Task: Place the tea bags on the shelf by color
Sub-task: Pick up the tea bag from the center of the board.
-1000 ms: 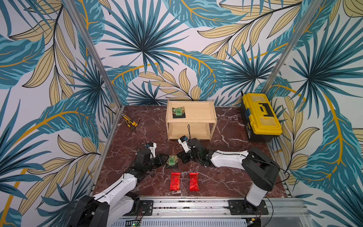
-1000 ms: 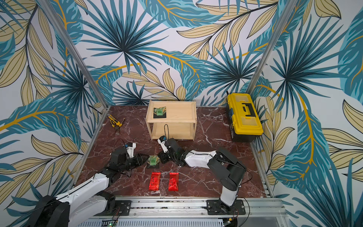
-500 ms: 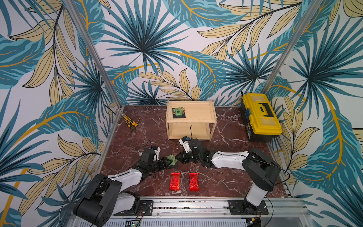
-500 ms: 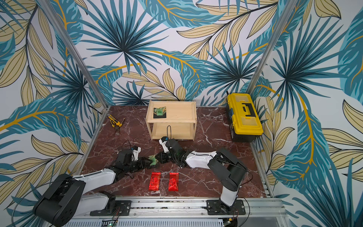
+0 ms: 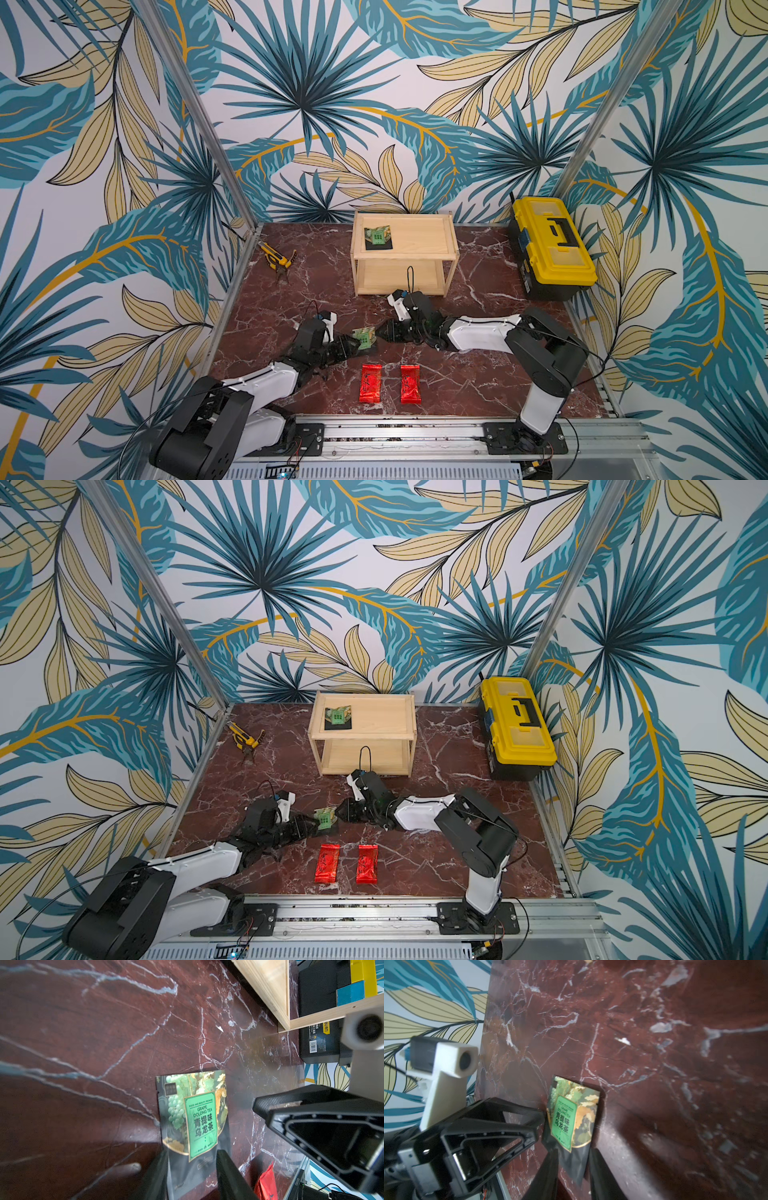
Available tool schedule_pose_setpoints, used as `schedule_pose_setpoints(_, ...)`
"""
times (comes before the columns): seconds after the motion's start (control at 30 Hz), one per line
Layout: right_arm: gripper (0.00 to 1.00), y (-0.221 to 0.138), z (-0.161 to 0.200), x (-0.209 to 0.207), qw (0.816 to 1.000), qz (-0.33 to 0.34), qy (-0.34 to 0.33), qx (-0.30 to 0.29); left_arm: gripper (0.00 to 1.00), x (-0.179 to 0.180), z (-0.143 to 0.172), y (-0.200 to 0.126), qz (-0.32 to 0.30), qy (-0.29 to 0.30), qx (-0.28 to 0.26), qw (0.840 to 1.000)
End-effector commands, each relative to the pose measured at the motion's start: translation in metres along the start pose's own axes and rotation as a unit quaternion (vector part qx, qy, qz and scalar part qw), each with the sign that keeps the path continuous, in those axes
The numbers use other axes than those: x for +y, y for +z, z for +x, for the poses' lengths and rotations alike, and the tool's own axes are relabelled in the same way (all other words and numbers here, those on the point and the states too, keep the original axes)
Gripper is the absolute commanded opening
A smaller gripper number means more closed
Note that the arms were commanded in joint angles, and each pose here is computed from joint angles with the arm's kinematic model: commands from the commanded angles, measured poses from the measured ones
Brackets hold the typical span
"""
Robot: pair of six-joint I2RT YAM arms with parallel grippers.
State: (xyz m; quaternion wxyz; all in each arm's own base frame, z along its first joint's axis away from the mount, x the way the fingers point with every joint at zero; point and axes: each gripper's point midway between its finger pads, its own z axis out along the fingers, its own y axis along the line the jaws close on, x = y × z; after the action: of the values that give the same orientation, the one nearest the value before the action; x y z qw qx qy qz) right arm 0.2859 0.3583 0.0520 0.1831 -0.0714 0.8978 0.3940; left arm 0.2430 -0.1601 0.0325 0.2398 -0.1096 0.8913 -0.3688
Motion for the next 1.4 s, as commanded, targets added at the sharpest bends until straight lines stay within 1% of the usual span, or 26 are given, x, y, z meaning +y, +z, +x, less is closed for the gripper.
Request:
schedule_pose_setpoints(0.0,0.32,0.008,0.008,-0.011,0.999,-0.001,0.037,0.012,0.42,0.016,0.014,0.000,-0.019,-0.005,0.010,1.000)
schedule_pose_setpoints(0.37,0.32,0.023,0.001,-0.017,0.996,-0.012,0.093,0.008,0.42,0.019,0.016,0.000,-0.020,-0.003,0.009,1.000)
schedule_pose_setpoints(0.6,0.32,0.033,-0.004,-0.006,0.989,-0.055,0.135,0.006,0.43,0.020,0.017,0.000,-0.020,-0.003,0.008,1.000)
schedule_pose_setpoints(0.8,0.31,0.034,-0.010,0.008,0.985,-0.092,0.149,0.005,0.42,0.019,0.017,-0.001,-0.018,-0.003,0.008,1.000)
schedule_pose_setpoints(0.9,0.27,0.032,-0.012,0.013,0.984,-0.100,0.148,0.002,0.43,0.020,0.017,-0.001,-0.020,-0.002,0.007,1.000)
schedule_pose_setpoints(1.03,0.21,0.031,-0.009,0.011,0.985,-0.093,0.143,0.001,0.42,0.018,0.016,-0.001,-0.017,-0.001,0.006,1.000)
schedule_pose_setpoints(1.3,0.10,0.039,-0.005,0.012,0.985,-0.096,0.146,0.012,0.43,0.016,0.015,-0.001,-0.013,-0.001,0.004,1.000)
schedule_pose_setpoints(1.37,0.05,0.039,-0.006,0.013,0.985,-0.093,0.142,0.012,0.43,0.016,0.015,-0.002,-0.012,0.000,0.004,1.000)
